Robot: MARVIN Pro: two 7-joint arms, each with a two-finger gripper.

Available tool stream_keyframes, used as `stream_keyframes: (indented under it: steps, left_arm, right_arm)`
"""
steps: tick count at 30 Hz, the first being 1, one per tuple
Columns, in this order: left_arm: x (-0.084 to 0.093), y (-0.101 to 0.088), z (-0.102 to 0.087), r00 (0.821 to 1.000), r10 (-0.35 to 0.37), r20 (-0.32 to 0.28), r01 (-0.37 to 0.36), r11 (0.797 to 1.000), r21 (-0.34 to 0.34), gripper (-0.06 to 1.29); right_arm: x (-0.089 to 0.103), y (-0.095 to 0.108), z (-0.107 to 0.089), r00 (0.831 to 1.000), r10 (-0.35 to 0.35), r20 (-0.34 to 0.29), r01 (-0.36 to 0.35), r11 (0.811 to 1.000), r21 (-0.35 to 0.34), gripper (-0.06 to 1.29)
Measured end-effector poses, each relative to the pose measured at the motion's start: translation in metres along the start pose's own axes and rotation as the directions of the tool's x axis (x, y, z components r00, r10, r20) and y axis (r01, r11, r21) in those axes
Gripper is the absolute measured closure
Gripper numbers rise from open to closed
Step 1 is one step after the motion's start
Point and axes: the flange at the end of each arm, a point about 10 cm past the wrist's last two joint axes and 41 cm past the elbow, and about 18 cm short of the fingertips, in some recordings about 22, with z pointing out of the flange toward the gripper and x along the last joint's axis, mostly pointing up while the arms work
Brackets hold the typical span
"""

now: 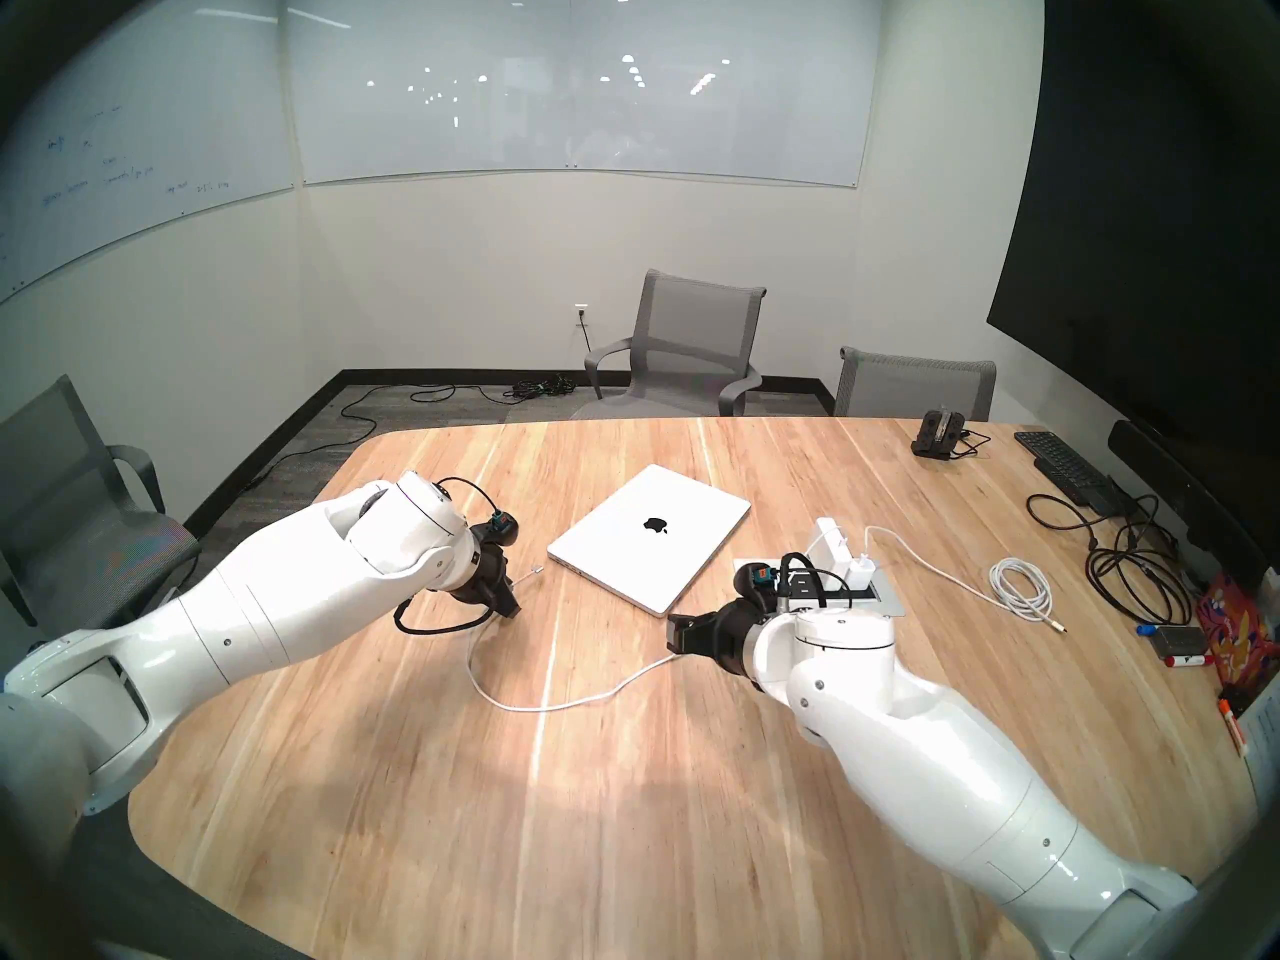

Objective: Plug the charging cable into the port of a MacBook

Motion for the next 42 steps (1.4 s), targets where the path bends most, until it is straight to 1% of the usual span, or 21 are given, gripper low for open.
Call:
stream_keyframes:
  steps: [4,9,12,18,27,37,42]
  left_arm:
    - [0.003,0.003,0.002,1.000,0.011,0.000,-0.011,1.000,0.006,1.25]
    - [0.004,0.004,0.010,1.000,0.025,0.019,-0.026,0.999,0.023,1.25]
    - [0.002,0.006,0.016,0.998,0.044,0.040,-0.046,0.998,0.038,1.25]
    - [0.006,0.008,0.020,0.994,0.092,0.054,-0.096,0.993,0.071,1.25]
    - [0.010,0.017,0.020,0.987,0.148,0.058,-0.153,0.984,0.093,1.25]
    - [0.017,0.022,0.014,0.983,0.178,0.036,-0.181,0.977,0.112,1.25]
    - [0.019,0.022,0.009,0.983,0.184,0.023,-0.186,0.975,0.126,1.25]
  right_arm:
    - [0.000,0.000,0.000,1.000,0.000,0.000,0.000,1.000,0.000,0.01]
    - [0.000,0.000,0.000,1.000,0.000,0.000,0.000,1.000,0.000,0.01]
    - [0.000,0.000,0.000,1.000,0.000,0.000,0.000,1.000,0.000,0.01]
    - [0.000,0.000,0.000,1.000,0.000,0.000,0.000,1.000,0.000,0.01]
    - [0.000,0.000,0.000,1.000,0.000,0.000,0.000,1.000,0.000,0.01]
    - [0.000,0.000,0.000,1.000,0.000,0.000,0.000,1.000,0.000,0.01]
    - [0.000,0.000,0.000,1.000,0.000,0.000,0.000,1.000,0.000,0.01]
